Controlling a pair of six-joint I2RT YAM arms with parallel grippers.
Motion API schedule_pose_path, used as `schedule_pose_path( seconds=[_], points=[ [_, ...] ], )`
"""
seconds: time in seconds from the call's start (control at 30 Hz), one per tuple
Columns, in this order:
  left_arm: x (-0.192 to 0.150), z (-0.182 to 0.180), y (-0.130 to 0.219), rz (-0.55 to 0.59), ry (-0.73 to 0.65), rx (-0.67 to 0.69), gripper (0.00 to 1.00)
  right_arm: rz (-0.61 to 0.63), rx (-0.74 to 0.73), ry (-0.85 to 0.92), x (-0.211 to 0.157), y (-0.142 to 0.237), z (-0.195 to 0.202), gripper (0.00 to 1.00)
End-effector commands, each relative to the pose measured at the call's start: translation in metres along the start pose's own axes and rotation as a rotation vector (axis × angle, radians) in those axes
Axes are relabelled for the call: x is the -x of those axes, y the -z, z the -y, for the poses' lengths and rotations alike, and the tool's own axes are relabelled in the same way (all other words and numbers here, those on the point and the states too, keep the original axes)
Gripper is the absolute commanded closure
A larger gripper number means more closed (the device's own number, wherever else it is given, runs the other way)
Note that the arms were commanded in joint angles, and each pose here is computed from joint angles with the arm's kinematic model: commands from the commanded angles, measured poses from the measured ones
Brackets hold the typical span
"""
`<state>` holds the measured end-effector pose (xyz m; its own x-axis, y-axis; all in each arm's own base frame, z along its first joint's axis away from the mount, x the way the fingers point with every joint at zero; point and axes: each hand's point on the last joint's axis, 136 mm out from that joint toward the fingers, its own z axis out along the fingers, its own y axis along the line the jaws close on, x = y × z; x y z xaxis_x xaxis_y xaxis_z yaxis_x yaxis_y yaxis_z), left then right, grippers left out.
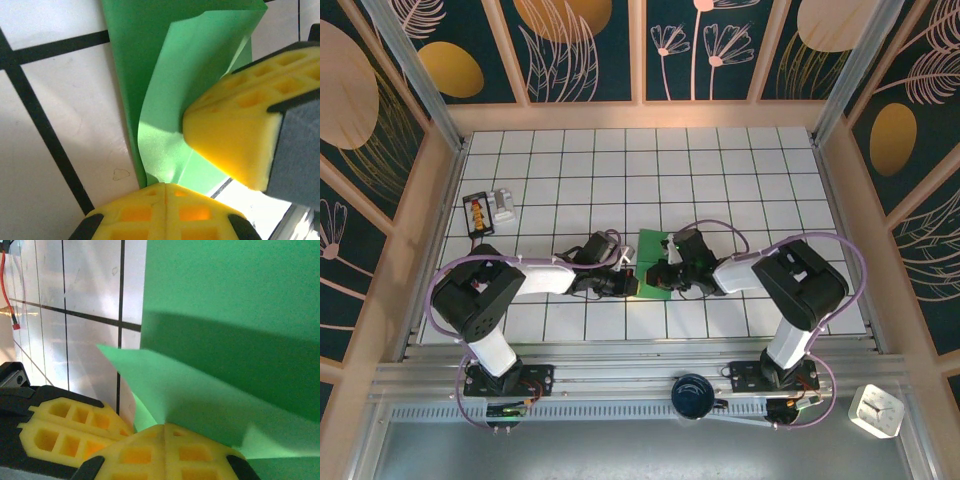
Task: Fold a paper plane with a square sheet of paper (pick it up from the middle)
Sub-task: Fold the triangle a second time at the center of the table.
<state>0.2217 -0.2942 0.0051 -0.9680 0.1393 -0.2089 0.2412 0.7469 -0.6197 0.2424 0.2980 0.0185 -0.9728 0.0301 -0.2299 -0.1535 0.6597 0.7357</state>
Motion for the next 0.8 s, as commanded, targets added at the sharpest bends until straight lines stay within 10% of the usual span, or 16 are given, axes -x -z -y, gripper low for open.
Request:
schedule_pose_path(
  seconds=[0.0,0.77],
  points=[
    [-0.079,-0.099,-0.005,-0.219,0.085,0.380,1.00,0.004,-0.112,-0.023,0.004,0.004,0.036,0.97],
    [-0.091,-0.114,-0.004,-0.238,0.084,0.421,1.00,0.093,-0.246,-0.139,0.049,0.039,0.103,0.98]
  ],
)
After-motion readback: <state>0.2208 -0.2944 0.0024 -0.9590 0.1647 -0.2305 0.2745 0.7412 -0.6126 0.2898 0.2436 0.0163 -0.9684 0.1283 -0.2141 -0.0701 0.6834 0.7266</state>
